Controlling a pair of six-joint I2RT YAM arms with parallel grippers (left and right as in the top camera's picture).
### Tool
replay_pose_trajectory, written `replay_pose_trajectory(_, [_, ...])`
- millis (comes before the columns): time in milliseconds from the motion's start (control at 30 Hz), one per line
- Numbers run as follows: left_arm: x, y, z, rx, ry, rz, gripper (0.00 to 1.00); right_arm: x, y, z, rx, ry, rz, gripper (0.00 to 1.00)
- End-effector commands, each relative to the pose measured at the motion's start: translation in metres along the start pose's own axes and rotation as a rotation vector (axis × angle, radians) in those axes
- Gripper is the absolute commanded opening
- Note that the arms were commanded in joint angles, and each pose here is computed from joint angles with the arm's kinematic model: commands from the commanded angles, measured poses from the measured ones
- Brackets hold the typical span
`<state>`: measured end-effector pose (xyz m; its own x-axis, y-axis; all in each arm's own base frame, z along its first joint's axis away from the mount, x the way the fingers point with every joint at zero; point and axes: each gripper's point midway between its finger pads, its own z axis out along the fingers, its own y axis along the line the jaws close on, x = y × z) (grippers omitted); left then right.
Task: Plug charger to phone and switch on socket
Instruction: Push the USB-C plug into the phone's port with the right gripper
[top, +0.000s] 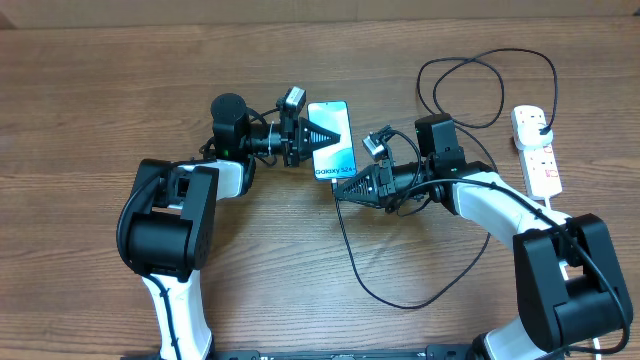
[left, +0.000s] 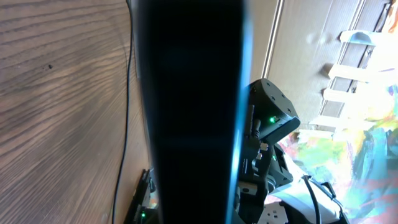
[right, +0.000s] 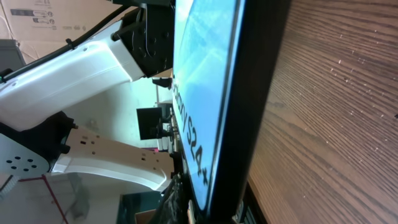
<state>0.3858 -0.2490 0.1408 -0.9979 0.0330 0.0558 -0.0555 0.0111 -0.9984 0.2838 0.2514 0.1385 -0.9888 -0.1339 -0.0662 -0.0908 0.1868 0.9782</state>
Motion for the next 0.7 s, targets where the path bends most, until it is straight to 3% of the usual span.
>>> replay_pose_trajectory(0, [0.0036, -0.0075, 0.0022, 0.005, 0.037, 0.056, 0.04, -0.0049, 0.0042, -0.002, 0.016, -0.022, -0.019, 0.04])
replay_pose_trajectory(667, [0.0041, -0.0076, -0.0058, 0.005, 0.047, 0.052, 0.04, -0.0056, 0.0032, -0.002, 0.022, -0.027, -0.019, 0.04])
